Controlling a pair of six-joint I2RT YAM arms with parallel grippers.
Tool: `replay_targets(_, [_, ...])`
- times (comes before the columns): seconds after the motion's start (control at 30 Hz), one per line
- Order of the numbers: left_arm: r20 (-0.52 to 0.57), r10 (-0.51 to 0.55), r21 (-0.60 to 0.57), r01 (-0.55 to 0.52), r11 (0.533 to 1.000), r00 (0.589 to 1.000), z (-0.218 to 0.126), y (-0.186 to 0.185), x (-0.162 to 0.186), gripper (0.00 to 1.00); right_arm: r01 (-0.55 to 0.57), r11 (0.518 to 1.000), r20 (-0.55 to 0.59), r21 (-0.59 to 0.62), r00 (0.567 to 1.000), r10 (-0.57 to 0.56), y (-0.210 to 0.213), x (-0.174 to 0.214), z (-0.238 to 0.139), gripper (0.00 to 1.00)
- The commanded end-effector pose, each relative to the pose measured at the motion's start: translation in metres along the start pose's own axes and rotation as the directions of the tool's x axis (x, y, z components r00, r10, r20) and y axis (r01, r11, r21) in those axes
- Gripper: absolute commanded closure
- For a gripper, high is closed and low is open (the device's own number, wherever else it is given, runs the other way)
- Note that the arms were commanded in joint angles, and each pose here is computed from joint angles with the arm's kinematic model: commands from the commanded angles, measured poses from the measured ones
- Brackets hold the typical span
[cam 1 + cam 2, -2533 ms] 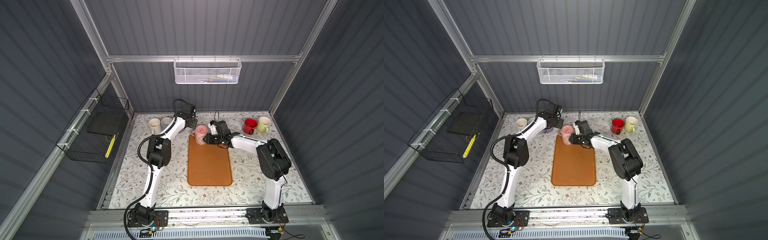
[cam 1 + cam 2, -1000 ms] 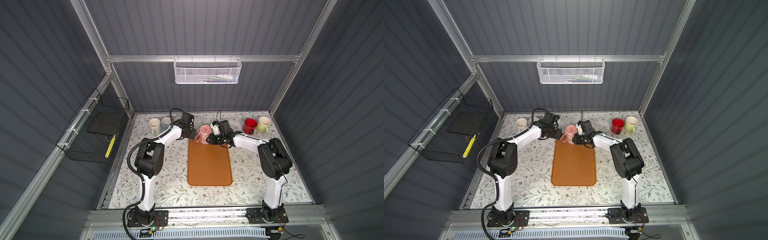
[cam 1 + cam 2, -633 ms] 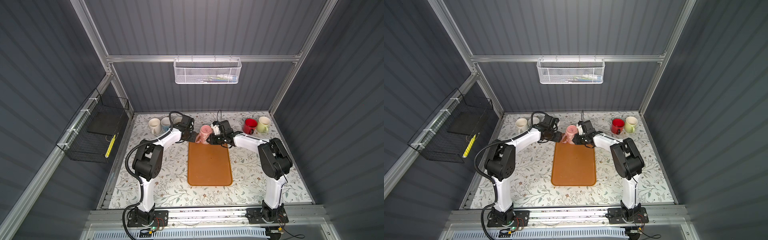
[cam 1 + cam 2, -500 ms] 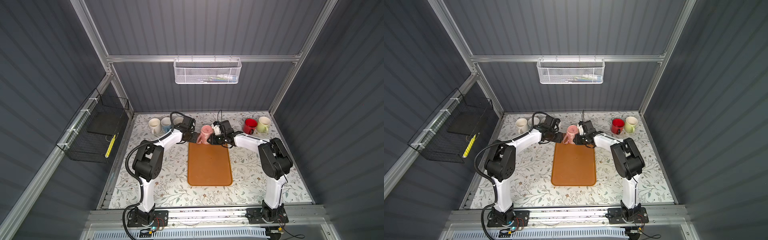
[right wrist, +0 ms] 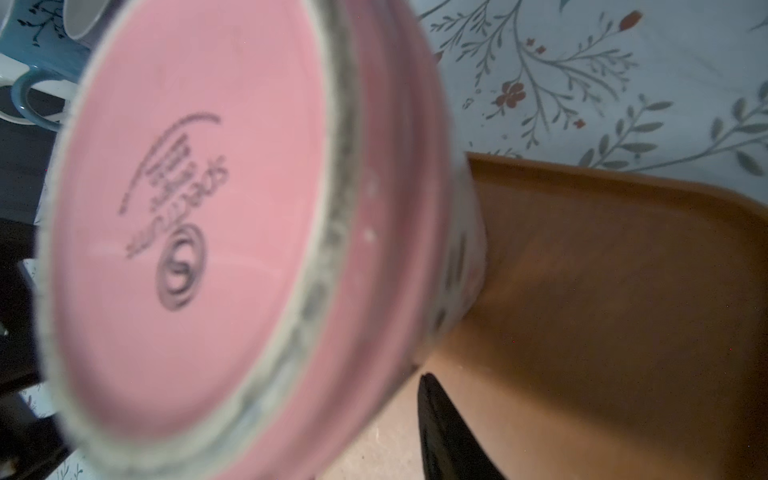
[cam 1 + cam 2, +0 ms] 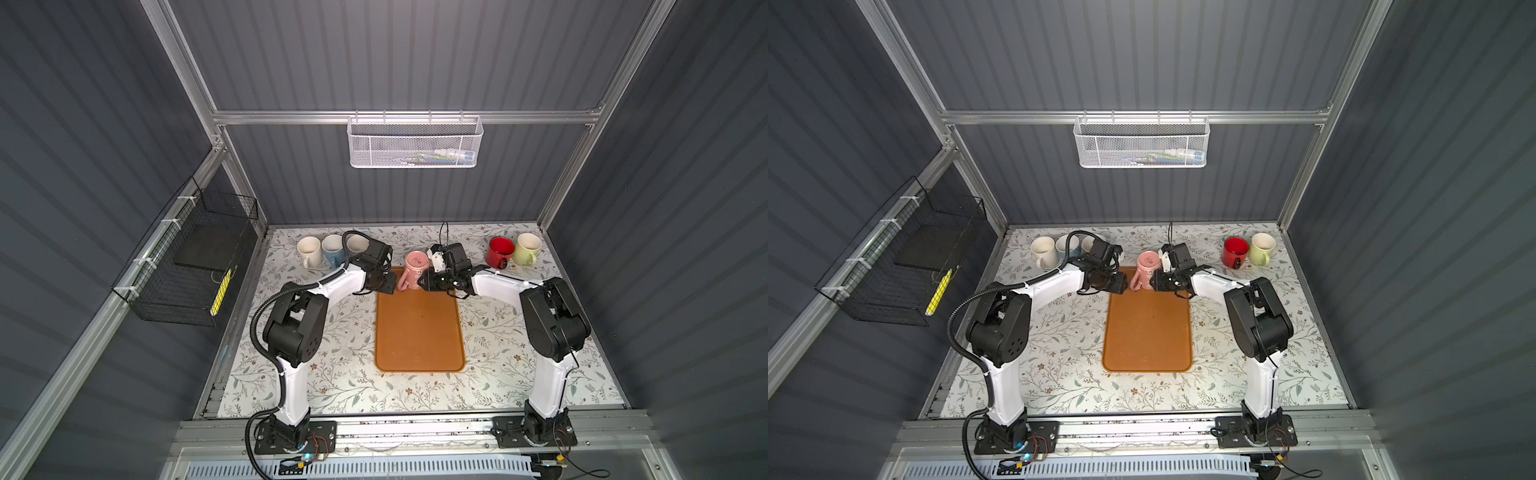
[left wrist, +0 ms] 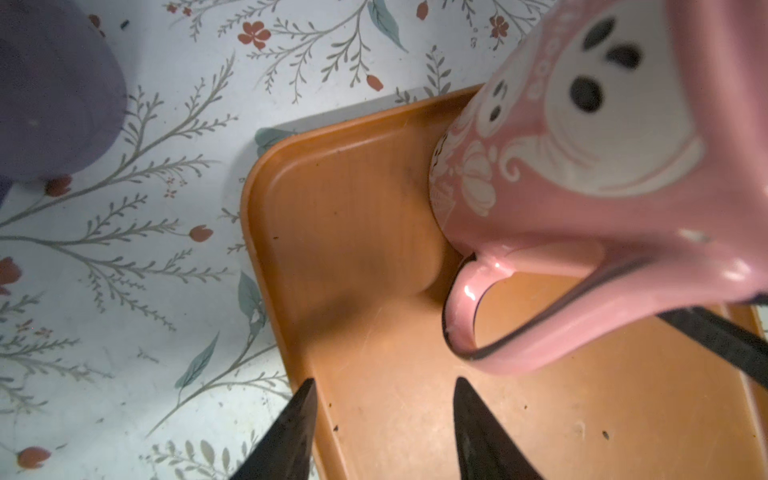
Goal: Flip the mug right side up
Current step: 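Hold the pink mug with the right gripper while the left gripper reaches toward it, then grasp the pink mug with the left gripper while the right gripper opens and draws back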
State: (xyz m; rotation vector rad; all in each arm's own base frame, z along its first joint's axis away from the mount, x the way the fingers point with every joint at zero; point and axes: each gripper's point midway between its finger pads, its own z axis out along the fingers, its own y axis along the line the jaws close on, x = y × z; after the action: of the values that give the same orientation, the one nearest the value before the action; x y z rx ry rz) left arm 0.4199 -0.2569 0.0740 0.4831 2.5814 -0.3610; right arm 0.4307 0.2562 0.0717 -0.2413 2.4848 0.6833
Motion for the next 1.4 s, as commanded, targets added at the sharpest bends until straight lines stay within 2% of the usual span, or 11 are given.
replay_targets(0.0, [0.039, 0.01, -0.013, -0.01, 1.0, 0.999, -0.021, -0.002, -0.003, 0.47, 0.018, 1.0, 0.043, 0.012, 0.999, -0.019, -0.002, -0.008, -0.015, 0.58])
replay_targets(0.27, [0.088, 0.04, -0.009, -0.04, 0.999, 0.995, -0.043, -0.004, -0.009, 0.46, 0.002, 1.0, 0.07, 0.004, 0.998, -0.002, -0.008, -0.003, -0.035, 0.57])
replay_targets(0.57, [0.206, 0.149, 0.168, -0.185, 0.968, 0.967, -0.063, -0.038, -0.004, 0.38, -0.012, 0.999, 0.116, -0.036, 0.993, 0.016, -0.01, 0.007, -0.068, 0.56])
replay_targets(0.73, [0.201, 0.215, 0.173, -0.251, 0.952, 0.956, -0.055, -0.04, -0.001, 0.36, -0.004, 0.999, 0.121, -0.032, 0.993, 0.007, -0.011, 0.012, -0.083, 0.52])
replay_targets(1.07, [0.175, 0.272, 0.16, -0.3, 0.941, 0.946, -0.019, -0.038, -0.013, 0.33, 0.018, 1.0, 0.131, 0.017, 0.991, -0.02, -0.015, 0.023, -0.108, 0.48])
replay_targets(1.27, [0.139, 0.338, 0.177, -0.359, 0.916, 0.931, 0.002, -0.043, -0.014, 0.33, 0.025, 0.999, 0.139, 0.047, 0.99, -0.031, -0.021, 0.028, -0.117, 0.46])
replay_targets(1.3, [0.171, 0.345, 0.173, -0.373, 0.911, 0.923, -0.002, -0.046, -0.027, 0.33, 0.024, 0.998, 0.137, 0.05, 0.99, -0.03, -0.021, 0.029, -0.118, 0.46])
replay_targets(1.37, [0.174, 0.355, 0.176, -0.383, 0.907, 0.919, 0.001, -0.048, -0.029, 0.33, 0.023, 0.998, 0.137, 0.056, 0.99, -0.031, -0.023, 0.03, -0.119, 0.46])
